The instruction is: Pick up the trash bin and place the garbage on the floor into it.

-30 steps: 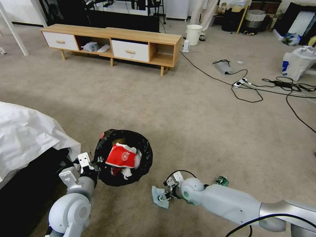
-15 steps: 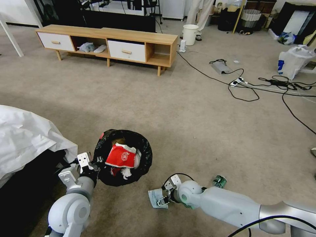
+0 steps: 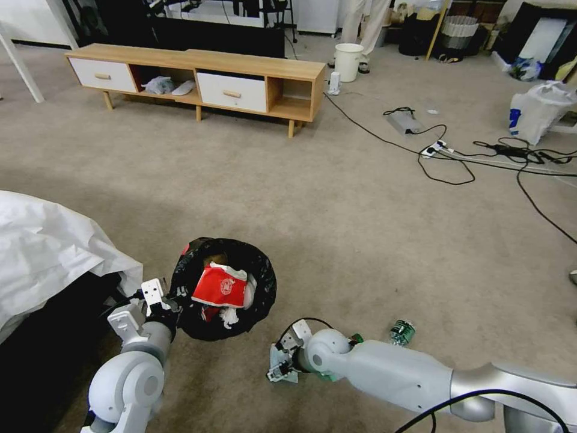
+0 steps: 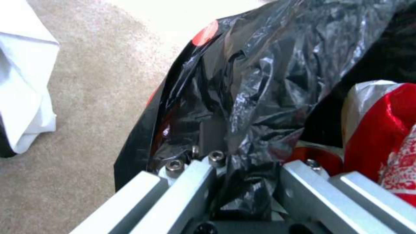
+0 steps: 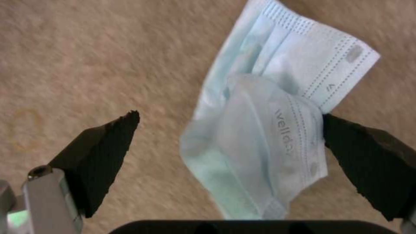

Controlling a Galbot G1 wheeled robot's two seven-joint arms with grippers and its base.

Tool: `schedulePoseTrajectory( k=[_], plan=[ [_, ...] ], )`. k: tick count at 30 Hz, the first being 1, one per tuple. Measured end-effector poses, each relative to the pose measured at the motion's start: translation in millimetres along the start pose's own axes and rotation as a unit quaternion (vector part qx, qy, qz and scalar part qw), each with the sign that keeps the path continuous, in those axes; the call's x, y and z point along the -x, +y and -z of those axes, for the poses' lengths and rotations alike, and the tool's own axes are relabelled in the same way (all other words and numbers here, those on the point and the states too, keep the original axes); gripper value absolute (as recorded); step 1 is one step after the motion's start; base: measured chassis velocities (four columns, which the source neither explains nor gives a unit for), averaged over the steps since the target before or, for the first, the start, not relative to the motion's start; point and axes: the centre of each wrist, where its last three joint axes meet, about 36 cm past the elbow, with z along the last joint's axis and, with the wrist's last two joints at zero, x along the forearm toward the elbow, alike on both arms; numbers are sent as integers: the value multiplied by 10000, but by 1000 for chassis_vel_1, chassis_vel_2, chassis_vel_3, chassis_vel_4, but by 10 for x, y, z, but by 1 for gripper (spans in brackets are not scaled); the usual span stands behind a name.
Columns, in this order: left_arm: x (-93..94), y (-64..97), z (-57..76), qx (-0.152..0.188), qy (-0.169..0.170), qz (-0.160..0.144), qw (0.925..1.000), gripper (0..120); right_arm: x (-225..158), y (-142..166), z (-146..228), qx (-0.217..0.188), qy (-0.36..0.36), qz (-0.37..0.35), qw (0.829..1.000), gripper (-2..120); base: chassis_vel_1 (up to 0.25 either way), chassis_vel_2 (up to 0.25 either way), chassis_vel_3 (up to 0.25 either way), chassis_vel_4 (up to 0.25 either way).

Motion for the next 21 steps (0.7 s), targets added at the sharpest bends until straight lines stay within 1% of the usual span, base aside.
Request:
schedulePoseTrajectory(
  k=[1,4,9,13,21],
  plan=[
    [0,0,0,0,0,0,10000,0,0,0,0,0,0,0,10000,100,0,0,0,0],
    [8,8,1,-1,2,3,10000,0,14,151,94,-88,-39,99,9999,100,0,0,0,0],
    [7,20,7,0,-2,6,10000,0,18,210,125,-125,-41,115,9998,100,0,0,0,0],
    [6,26,10,5,-3,5,10000,0,4,209,118,-116,-43,100,9999,100,0,0,0,0],
    [5,11,4,5,8,-24,10000,0,-25,71,4,-2,13,-76,10000,100,0,0,0,0]
  ],
)
